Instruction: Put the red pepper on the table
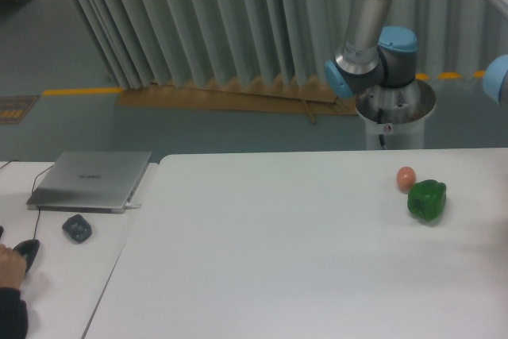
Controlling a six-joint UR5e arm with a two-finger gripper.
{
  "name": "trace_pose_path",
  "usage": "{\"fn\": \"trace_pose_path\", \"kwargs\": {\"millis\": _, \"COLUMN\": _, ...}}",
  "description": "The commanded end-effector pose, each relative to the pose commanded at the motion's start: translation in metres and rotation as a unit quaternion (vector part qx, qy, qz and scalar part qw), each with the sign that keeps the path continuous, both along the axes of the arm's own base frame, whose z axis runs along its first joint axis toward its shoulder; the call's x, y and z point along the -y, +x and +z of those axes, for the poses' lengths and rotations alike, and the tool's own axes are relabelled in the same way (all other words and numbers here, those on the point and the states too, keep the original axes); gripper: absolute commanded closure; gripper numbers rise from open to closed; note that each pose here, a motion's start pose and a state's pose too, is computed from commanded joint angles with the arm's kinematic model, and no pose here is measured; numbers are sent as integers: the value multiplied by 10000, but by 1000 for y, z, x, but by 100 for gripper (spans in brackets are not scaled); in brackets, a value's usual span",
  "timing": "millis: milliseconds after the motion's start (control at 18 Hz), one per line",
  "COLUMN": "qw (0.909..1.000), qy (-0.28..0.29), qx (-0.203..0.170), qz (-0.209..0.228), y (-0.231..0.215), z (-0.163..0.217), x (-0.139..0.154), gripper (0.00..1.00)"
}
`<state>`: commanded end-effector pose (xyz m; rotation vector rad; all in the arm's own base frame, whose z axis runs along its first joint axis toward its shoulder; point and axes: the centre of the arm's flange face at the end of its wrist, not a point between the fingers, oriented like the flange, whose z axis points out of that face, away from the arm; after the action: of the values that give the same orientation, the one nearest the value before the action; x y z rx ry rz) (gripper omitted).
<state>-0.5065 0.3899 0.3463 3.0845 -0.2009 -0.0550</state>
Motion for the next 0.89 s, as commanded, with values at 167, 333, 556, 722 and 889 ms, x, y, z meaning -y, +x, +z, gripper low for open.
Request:
{"fn": "trace_pose_path", "kwargs": {"millis": 167, "qw": 10000, "qy": 20, "qx": 80, "qz": 23, "y": -1, "z": 5, "x": 7, "gripper": 51}}
{"fn": "trace_pose_path", "kwargs": {"millis": 333, "qw": 9994, "qy": 144, "qx": 255, "qz": 170, "y": -12, "z": 6, "x": 26, "gripper": 51}}
{"fn": "trace_pose_path", "kwargs": {"millis": 556, "qw": 9990, "qy": 110, "qx": 399, "qz": 151, "y": 0, "z": 15, "x": 19, "gripper": 51}}
{"fn": "trace_pose_path", "kwargs": {"millis": 722, "qw": 9981, "qy": 284, "qx": 488, "qz": 238, "y": 8, "z": 21, "x": 15, "gripper": 51}}
{"fn": "trace_pose_path", "kwargs": {"millis": 889, "qw": 9977, "qy": 367, "qx": 500, "qz": 261, "y": 19, "z": 24, "x": 2, "gripper": 51}}
